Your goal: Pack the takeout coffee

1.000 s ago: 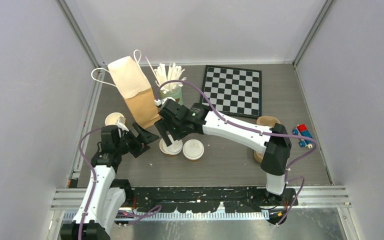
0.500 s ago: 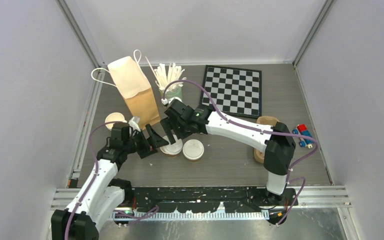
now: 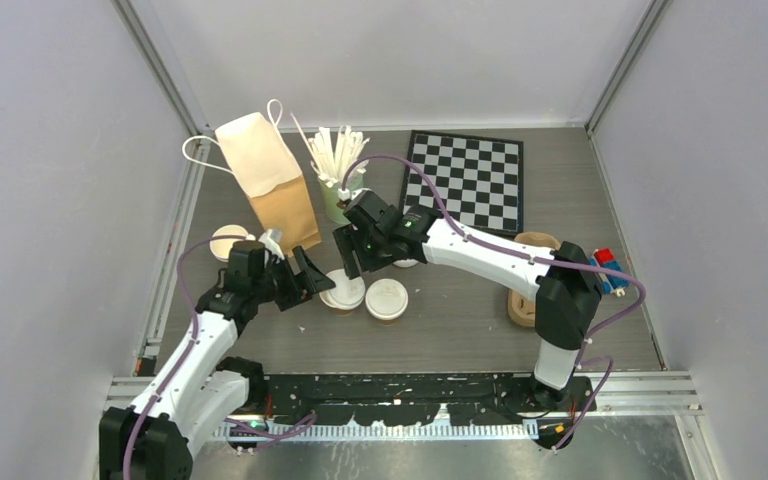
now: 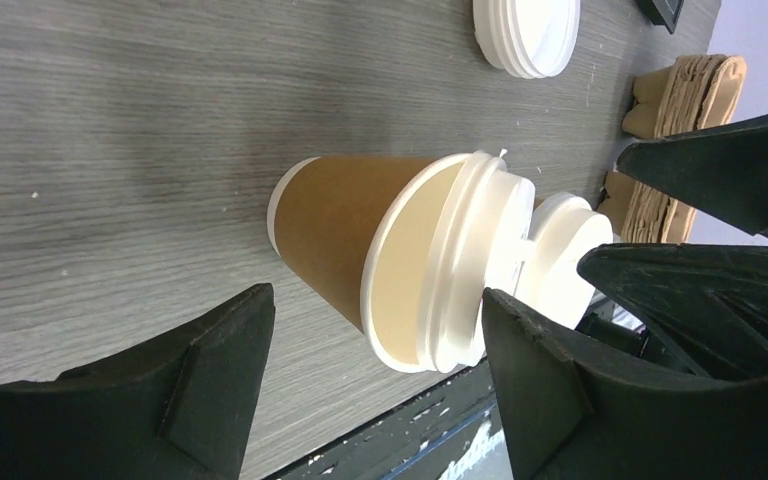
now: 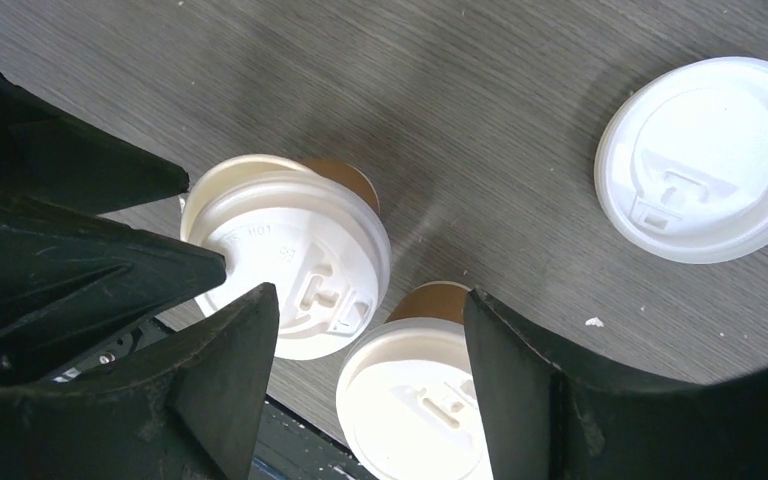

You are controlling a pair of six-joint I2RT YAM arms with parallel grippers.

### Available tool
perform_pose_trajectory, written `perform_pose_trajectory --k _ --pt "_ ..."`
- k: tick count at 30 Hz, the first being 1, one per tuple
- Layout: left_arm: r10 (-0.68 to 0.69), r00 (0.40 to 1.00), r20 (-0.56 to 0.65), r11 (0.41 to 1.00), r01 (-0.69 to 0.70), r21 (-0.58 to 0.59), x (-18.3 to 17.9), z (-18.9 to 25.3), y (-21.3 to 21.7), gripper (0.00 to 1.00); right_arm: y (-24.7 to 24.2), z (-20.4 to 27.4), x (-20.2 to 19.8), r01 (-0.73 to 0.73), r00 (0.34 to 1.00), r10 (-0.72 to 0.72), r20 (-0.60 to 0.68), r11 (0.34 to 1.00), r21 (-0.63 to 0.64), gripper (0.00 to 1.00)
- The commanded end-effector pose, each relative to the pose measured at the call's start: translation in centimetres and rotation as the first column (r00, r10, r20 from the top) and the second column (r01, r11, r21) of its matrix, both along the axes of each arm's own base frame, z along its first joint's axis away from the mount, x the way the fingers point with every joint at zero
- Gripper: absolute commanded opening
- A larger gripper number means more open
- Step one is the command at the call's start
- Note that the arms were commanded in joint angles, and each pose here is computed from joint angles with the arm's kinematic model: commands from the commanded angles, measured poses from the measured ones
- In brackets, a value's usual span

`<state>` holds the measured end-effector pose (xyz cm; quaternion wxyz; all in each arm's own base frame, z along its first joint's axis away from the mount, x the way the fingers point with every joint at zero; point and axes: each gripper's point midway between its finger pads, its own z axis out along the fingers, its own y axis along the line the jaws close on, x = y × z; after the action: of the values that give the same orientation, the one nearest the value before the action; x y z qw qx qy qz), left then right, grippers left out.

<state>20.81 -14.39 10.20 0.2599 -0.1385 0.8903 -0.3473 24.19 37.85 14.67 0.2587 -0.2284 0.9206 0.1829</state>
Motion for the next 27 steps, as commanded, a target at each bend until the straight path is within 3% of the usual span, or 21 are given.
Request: perform_pose_trajectory --k 1,9,16,23,27 --pt "0.006 0.997 0.082 0.999 -0.01 0.043 1.3 1.6 0.5 0.75 1.3 2.1 0.1 -0.009 1.0 0.008 0.014 0.995 0.095 0.71" --pt "0.037 0.995 0.094 0.996 -0.044 0.071 1.3 1.8 1.2 0.63 1.3 1.5 0.0 -0.009 1.0 0.009 -0.001 0.996 0.089 0.69" --pt "0.045 0.993 0.11 0.996 -0.053 0.073 1.2 2.3 1.4 0.61 1.5 0.8 -0.1 -0.006 1.0 0.008 -0.024 0.996 0.084 0.65" --pt "0.049 0.993 0.103 0.995 -0.057 0.078 1.1 2.2 1.5 0.61 1.7 -0.1 0.0 0.008 0.999 -0.004 -0.049 0.997 0.074 0.5" --pt "0.061 0.993 0.101 0.993 -0.07 0.091 1.1 2.2 1.8 0.61 2.1 -0.2 -0.6 -0.01 0.997 0.016 -0.078 0.996 0.085 0.49"
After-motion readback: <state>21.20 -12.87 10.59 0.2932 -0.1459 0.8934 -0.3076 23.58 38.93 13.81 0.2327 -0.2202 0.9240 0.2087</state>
